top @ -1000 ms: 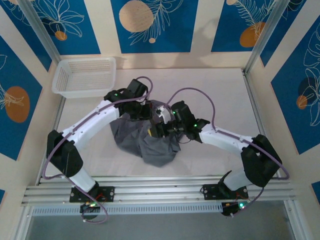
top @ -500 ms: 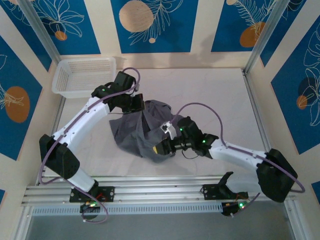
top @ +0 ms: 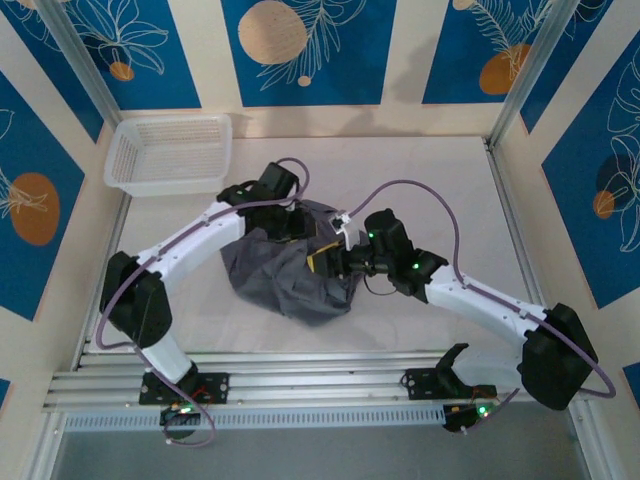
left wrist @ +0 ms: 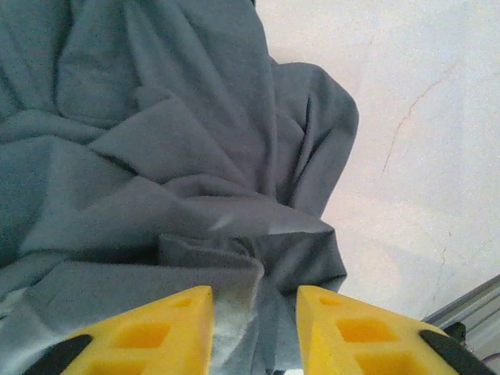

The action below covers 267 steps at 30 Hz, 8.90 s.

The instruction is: Fold the inside-out t-shirt

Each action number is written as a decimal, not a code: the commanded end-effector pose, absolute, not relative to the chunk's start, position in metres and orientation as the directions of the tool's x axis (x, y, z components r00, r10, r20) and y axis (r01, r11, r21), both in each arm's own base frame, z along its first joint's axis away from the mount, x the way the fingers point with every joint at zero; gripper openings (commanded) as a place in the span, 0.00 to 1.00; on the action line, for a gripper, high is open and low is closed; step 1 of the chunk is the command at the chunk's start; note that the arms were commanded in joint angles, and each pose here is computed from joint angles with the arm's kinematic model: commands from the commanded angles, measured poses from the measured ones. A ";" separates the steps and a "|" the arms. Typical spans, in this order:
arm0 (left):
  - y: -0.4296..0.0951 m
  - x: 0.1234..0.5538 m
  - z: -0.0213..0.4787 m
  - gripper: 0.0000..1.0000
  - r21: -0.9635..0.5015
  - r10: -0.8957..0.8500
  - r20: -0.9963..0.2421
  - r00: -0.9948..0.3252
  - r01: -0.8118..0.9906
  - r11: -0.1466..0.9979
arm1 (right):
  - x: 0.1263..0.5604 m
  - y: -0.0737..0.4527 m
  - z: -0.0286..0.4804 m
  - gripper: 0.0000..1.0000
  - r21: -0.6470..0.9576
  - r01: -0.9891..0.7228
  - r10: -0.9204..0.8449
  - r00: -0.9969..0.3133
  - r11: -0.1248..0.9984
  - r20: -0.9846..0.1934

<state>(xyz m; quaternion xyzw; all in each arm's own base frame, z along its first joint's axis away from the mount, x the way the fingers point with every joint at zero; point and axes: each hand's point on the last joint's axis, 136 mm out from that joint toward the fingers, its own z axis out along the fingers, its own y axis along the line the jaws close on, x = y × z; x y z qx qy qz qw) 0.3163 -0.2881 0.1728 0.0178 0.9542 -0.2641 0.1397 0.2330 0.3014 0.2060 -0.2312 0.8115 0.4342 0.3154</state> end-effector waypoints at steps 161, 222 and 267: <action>-0.191 0.187 0.034 0.46 -0.262 -0.151 -0.233 -0.961 -0.088 0.961 | 0.360 0.028 0.297 0.00 0.686 0.549 0.878 -0.251 0.477 -0.408; -0.172 0.176 0.023 0.38 -0.325 -0.324 -0.231 -0.917 -0.242 0.914 | 0.356 0.035 0.299 0.00 0.682 0.535 0.866 -0.268 0.498 -0.422; -0.078 0.300 0.604 0.00 -0.318 -0.332 -0.942 0.044 0.190 0.929 | 0.261 -0.041 0.669 0.00 0.905 -0.292 0.907 0.376 0.311 -0.190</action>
